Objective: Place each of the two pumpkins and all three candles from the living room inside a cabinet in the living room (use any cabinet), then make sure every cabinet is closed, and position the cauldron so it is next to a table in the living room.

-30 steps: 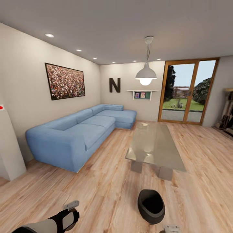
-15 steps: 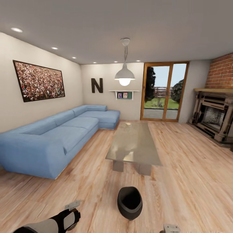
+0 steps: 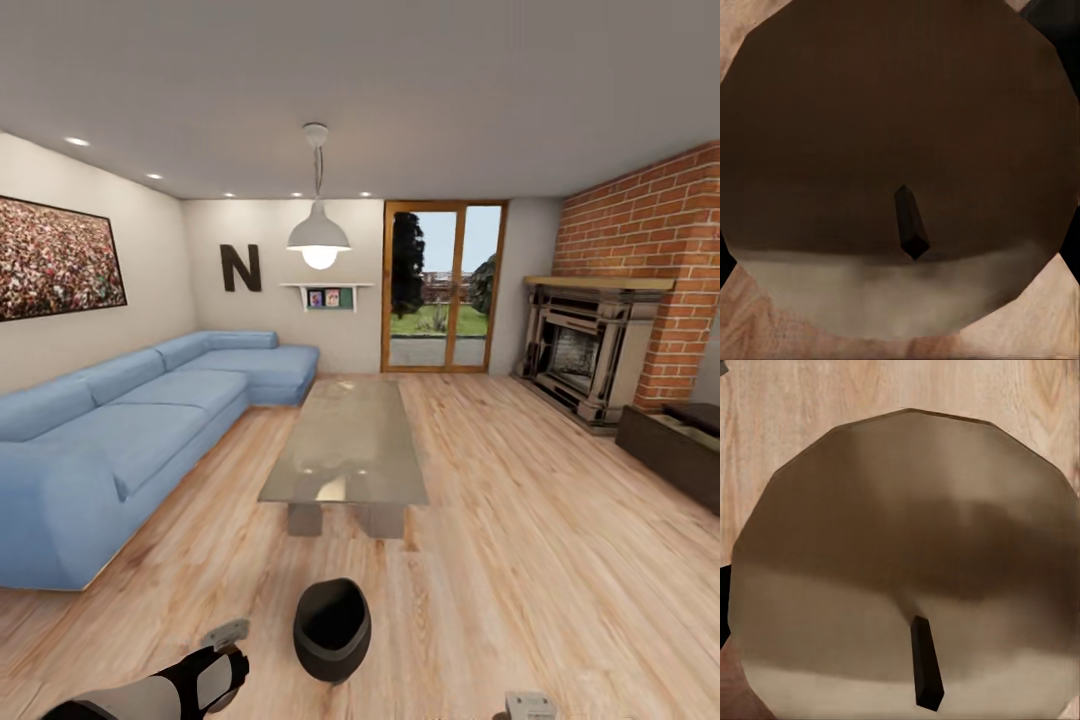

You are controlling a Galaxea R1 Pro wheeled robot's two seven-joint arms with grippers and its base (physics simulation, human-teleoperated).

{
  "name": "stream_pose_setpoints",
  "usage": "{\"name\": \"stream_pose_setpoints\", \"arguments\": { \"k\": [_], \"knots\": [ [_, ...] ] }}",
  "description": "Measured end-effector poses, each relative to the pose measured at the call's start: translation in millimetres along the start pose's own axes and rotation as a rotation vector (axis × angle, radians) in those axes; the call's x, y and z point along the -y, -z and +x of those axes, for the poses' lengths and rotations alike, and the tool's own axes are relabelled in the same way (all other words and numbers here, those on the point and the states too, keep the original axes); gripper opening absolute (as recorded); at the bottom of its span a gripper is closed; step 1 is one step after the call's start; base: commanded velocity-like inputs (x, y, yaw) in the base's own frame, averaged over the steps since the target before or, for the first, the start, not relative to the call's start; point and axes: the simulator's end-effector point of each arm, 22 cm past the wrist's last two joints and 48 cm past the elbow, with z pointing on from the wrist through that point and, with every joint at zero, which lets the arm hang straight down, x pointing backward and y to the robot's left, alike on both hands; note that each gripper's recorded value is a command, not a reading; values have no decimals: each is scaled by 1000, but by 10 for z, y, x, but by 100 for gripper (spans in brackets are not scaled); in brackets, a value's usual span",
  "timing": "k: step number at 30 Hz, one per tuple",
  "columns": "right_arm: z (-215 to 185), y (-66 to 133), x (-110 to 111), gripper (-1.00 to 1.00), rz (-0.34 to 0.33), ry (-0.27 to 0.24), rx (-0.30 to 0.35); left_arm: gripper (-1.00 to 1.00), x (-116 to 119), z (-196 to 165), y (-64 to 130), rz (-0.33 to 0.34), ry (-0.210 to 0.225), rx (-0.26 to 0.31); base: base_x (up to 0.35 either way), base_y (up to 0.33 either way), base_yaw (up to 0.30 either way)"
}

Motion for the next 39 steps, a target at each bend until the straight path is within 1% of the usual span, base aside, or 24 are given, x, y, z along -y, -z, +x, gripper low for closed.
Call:
{"name": "stream_pose_setpoints", "arguments": {
  "k": [14,21,25,39],
  "knots": [
    [5,-1,1,-100,0,-1,0,-100,8,10,1,1,-1,-2,25,-304,-279],
    [27,-14,0,-100,0,-1,-6,-100,99,79,0,11,-5,-14,91,-304,-259],
    [42,-23,0,-100,0,1,-9,-100,102,97,-9,10,-7,-17,93,-304,-229],
    [52,-31,0,-100,1,6,-10,-100,88,109,-20,8,-8,-20,108,-302,-26]
  ]
}}
